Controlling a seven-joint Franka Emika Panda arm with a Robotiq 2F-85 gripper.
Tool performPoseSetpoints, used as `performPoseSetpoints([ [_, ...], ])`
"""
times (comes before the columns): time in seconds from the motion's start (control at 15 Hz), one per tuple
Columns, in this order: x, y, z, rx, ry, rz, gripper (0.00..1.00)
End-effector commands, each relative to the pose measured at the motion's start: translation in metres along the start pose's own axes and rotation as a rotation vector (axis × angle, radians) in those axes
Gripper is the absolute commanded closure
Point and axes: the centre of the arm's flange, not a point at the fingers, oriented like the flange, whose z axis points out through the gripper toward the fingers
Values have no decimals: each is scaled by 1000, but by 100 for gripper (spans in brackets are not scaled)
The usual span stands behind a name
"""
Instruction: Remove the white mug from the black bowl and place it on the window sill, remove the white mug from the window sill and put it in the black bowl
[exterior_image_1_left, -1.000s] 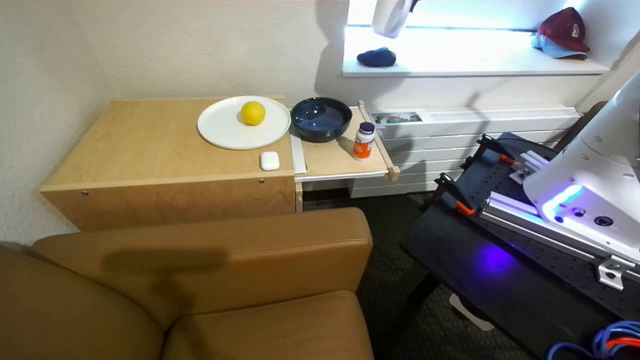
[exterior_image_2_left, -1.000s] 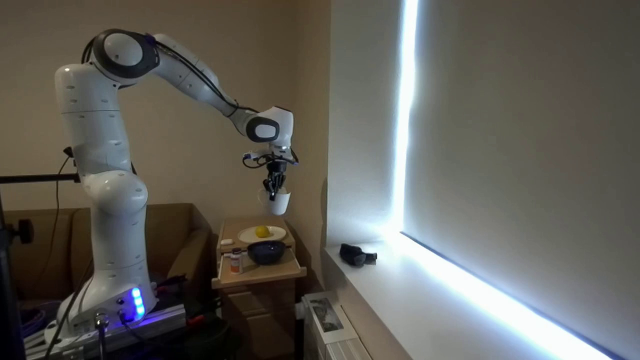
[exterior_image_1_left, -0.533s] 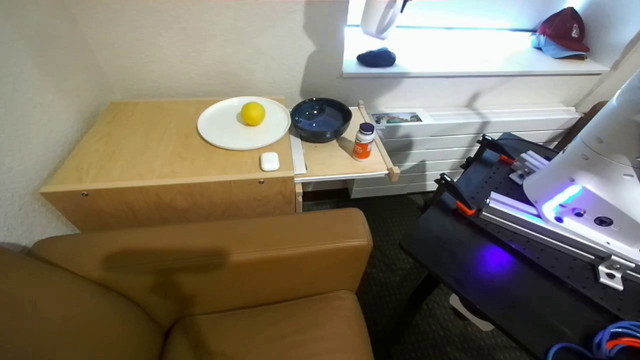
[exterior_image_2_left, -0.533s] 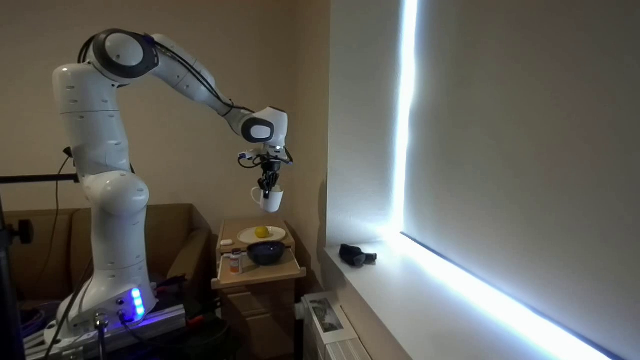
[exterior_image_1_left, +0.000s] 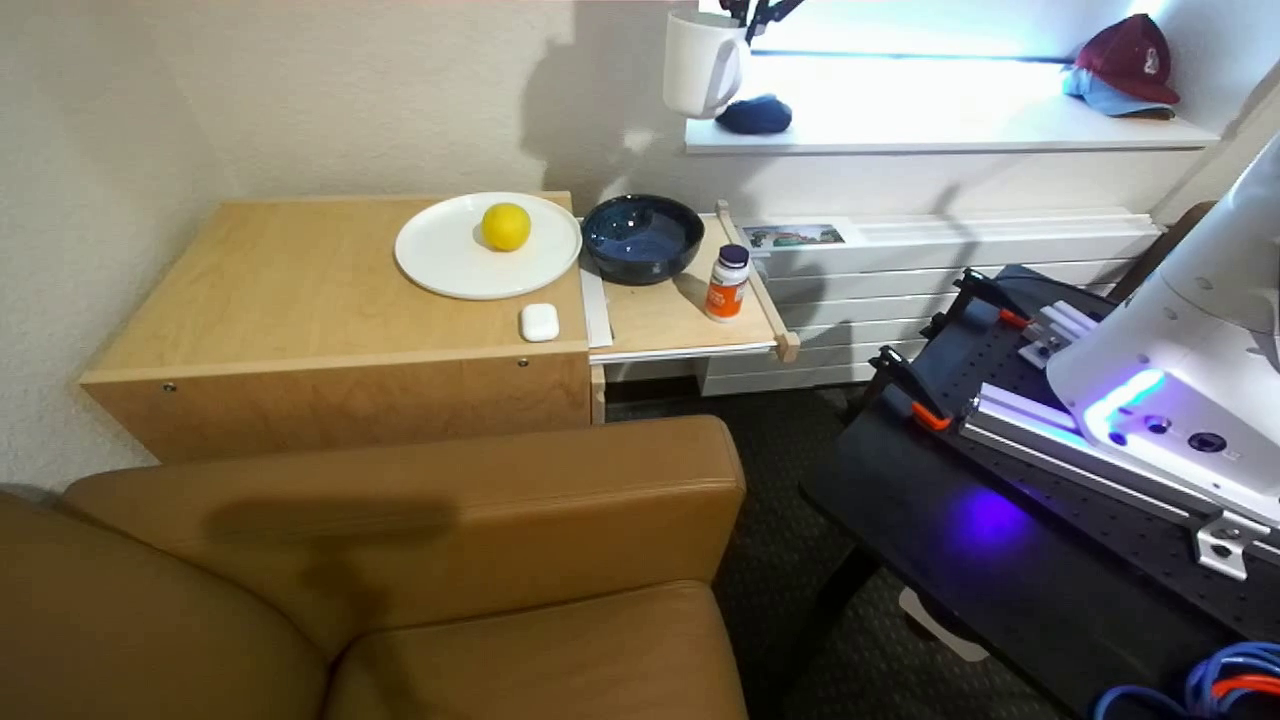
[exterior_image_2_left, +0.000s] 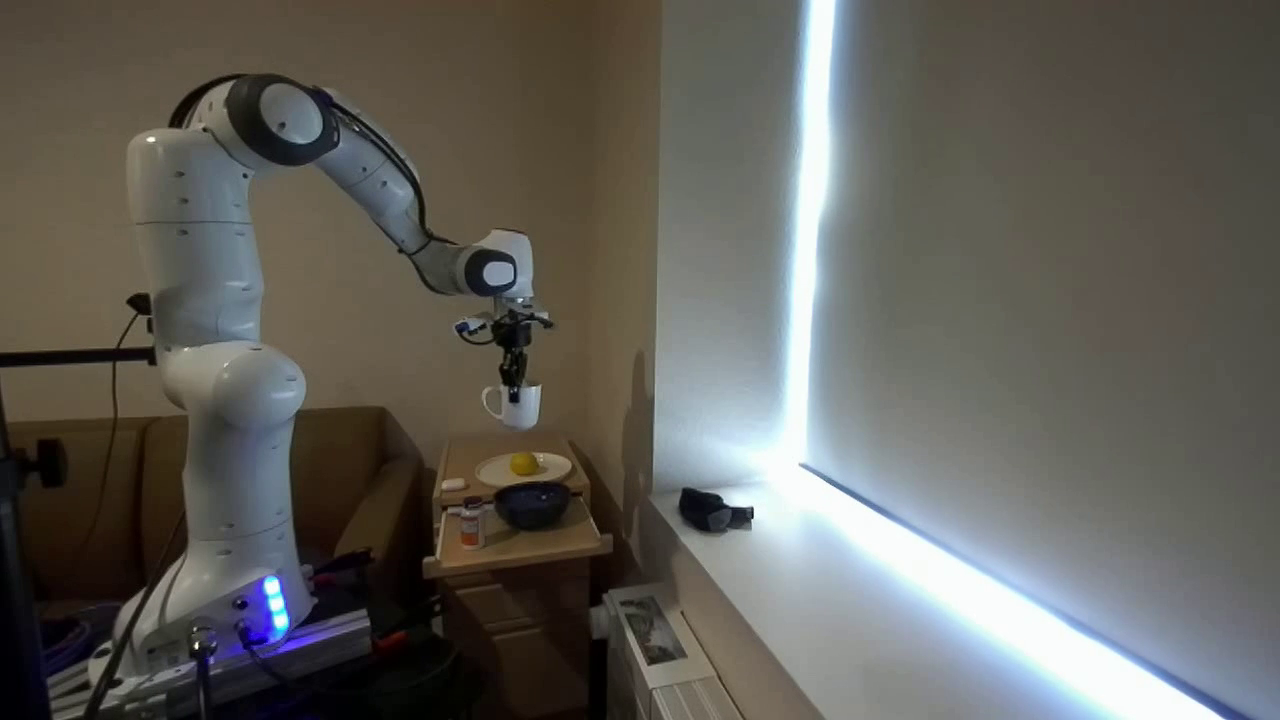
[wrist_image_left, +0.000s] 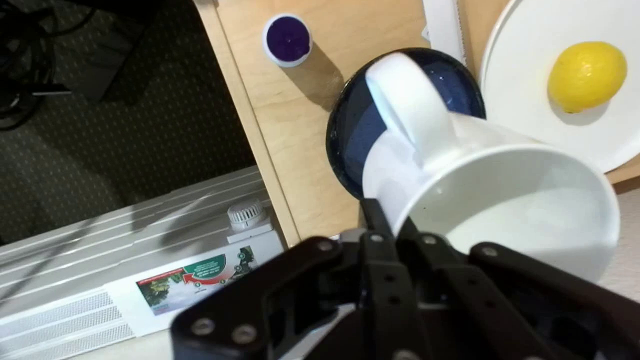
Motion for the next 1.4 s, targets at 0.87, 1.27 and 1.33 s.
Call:
performPoseSetpoints([
  [0.87,-33,-47,83,-49,109,45,99],
  [1.27,-46,-42,105,-105,118,47,95],
  [1.33,-46,-43,106,-105,118,49,99],
])
